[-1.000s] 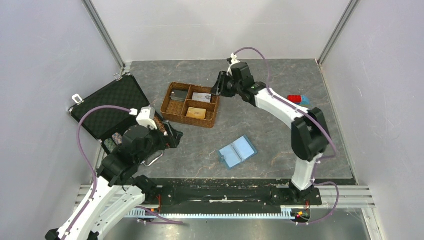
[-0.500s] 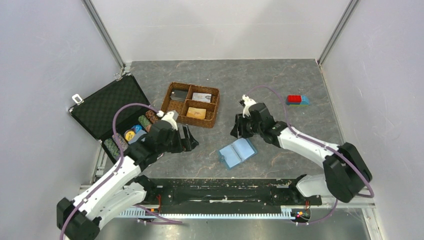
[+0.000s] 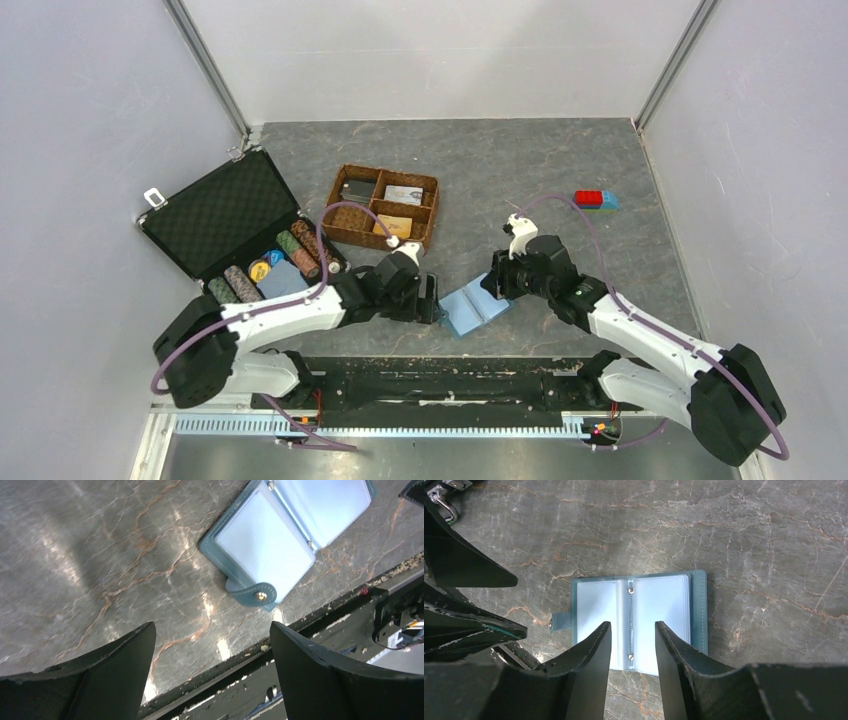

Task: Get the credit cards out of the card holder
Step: Remove the credit card from the card holder.

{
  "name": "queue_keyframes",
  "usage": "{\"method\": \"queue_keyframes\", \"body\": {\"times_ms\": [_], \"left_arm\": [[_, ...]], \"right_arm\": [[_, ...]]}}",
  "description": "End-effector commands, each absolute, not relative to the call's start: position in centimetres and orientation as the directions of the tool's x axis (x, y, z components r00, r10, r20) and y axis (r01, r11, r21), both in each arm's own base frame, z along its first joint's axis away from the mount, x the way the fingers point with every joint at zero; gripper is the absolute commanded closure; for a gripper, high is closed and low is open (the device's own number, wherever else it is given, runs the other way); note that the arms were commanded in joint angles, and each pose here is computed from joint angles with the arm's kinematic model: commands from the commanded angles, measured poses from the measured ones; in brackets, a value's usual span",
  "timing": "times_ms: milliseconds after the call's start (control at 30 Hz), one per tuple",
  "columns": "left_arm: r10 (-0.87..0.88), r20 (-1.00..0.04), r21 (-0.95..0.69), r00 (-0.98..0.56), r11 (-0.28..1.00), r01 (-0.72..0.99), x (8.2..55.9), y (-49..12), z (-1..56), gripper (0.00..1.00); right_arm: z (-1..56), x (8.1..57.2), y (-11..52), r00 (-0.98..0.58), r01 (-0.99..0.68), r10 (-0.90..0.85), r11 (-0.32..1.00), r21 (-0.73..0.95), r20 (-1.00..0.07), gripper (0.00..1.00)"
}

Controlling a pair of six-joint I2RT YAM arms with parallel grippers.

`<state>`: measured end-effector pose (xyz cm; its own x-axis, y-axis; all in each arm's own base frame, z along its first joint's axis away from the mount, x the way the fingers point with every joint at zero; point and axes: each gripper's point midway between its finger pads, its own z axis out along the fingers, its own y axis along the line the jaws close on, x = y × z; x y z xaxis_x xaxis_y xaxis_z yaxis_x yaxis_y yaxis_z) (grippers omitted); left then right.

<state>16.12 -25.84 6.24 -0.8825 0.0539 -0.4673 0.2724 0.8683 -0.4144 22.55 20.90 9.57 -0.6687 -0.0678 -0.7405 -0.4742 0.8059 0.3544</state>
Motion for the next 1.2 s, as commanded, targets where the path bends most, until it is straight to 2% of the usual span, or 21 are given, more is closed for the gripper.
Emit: {"method": "queue_keyframes", "body": {"times_ms": [0,300,433,600,1033,1100,1167], "left_arm": [[-0.018,-0.523,-0.459,-0.852,0.849,0.263,18.3,-29.5,7.9,0.1],[0.019,-0.49,-0.473,-0.872,0.834,0.284,18.1,-32.2,5.8,0.09],[0.038,-0.472,-0.474,-0.881,0.831,0.29,17.8,-32.6,5.2,0.14],[0.037,-0.475,-0.479,-0.879,0.827,0.294,17.4,-32.2,5.1,0.3],[-0.009,-0.494,-0.58,-0.869,0.749,0.322,16.4,-32.6,7.2,0.92],[-0.02,-0.504,-0.605,-0.863,0.722,0.336,16.3,-33.0,8.0,0.97],[-0.032,-0.51,-0.615,-0.859,0.712,0.339,16.3,-33.0,8.5,0.98]], "right_arm": [[10.1,22.9,20.4,-0.625,-0.483,-0.059,0.813,0.326,-0.778,0.6],[9.9,23.0,19.8,-0.615,-0.475,-0.07,0.828,0.298,-0.785,0.6],[9.5,22.8,19.9,-0.63,-0.473,-0.072,0.825,0.309,-0.773,0.6],[9.3,22.5,19.9,-0.639,-0.47,-0.068,0.823,0.319,-0.766,0.59],[8.1,20.5,21.3,-0.716,-0.451,-0.008,0.769,0.453,-0.698,0.51],[7.9,20.3,21.3,-0.716,-0.456,-0.019,0.77,0.446,-0.698,0.48],[7.7,20.4,21.2,-0.704,-0.469,-0.036,0.773,0.426,-0.709,0.45]]}}
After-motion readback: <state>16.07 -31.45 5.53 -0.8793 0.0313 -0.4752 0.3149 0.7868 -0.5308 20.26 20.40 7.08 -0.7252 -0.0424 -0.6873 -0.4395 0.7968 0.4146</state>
